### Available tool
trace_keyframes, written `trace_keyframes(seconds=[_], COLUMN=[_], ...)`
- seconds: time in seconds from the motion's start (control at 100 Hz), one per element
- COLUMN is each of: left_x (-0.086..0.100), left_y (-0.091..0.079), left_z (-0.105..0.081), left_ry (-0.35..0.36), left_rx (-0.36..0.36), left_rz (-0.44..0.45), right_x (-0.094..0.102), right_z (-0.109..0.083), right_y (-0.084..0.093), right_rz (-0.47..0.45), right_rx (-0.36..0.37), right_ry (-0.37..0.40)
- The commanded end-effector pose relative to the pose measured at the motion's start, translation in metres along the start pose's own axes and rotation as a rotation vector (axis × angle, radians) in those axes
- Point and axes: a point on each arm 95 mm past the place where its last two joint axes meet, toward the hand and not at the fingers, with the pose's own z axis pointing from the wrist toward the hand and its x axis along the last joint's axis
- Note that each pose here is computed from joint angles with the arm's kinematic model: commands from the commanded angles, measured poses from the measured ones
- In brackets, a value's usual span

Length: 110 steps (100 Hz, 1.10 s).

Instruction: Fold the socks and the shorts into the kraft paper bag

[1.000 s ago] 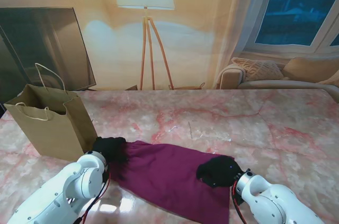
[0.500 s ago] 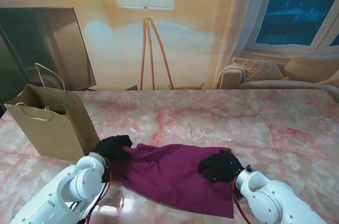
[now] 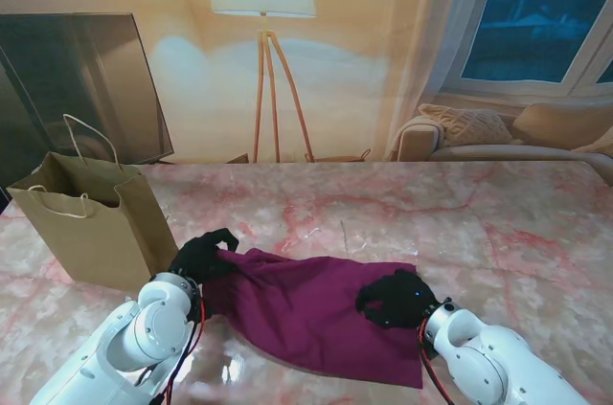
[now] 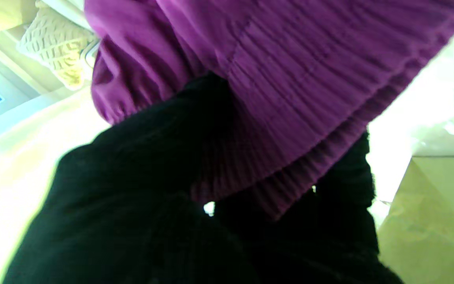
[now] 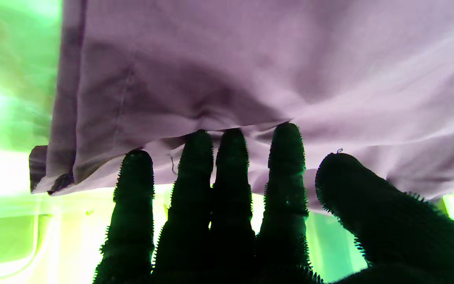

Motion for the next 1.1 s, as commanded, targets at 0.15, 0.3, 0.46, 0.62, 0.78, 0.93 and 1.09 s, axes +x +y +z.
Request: trace_keyframes(seconds=[0.15,0.3,0.46,0.62,0.78,0.93,1.09], left_x=[0.012,0.014,0.019,0.030,0.043,0.057,0.075], left_y=[-0.013,-0.020,-0.029,-0.039,-0.043,-0.040,-0.032], left_z=[-0.009,-0.015,-0.024,-0.035,-0.043,-0.041,-0.031], left_ry=[0.002,-0.038,-0.092,-0.131,-0.139,-0.135,-0.140], left_rx=[0.017,0.008,0.012,-0.010,-0.043,-0.060,-0.085], left_rz=[-0.044,-0.098,-0.161,-0.224,-0.304,-0.311,-0.327], right_x=[0.009,0.013,0.021,0.028,0.038,0.048,0.054], right_z=[0.000,0.008,0.020,0.034,0.041,0.047,0.053], right_y=[-0.007,-0.009,-0.013,-0.017,-0.018,-0.020,-0.026], right_rz=[-0.028,-0.045,-0.063,-0.101,-0.110,-0.112,-0.109], right_rx=[0.006,0.026,0.046,0.058,0.065,0.098,0.118], right_ry=[0.038,0.051,0.058,0.057,0.064,0.080,0.093])
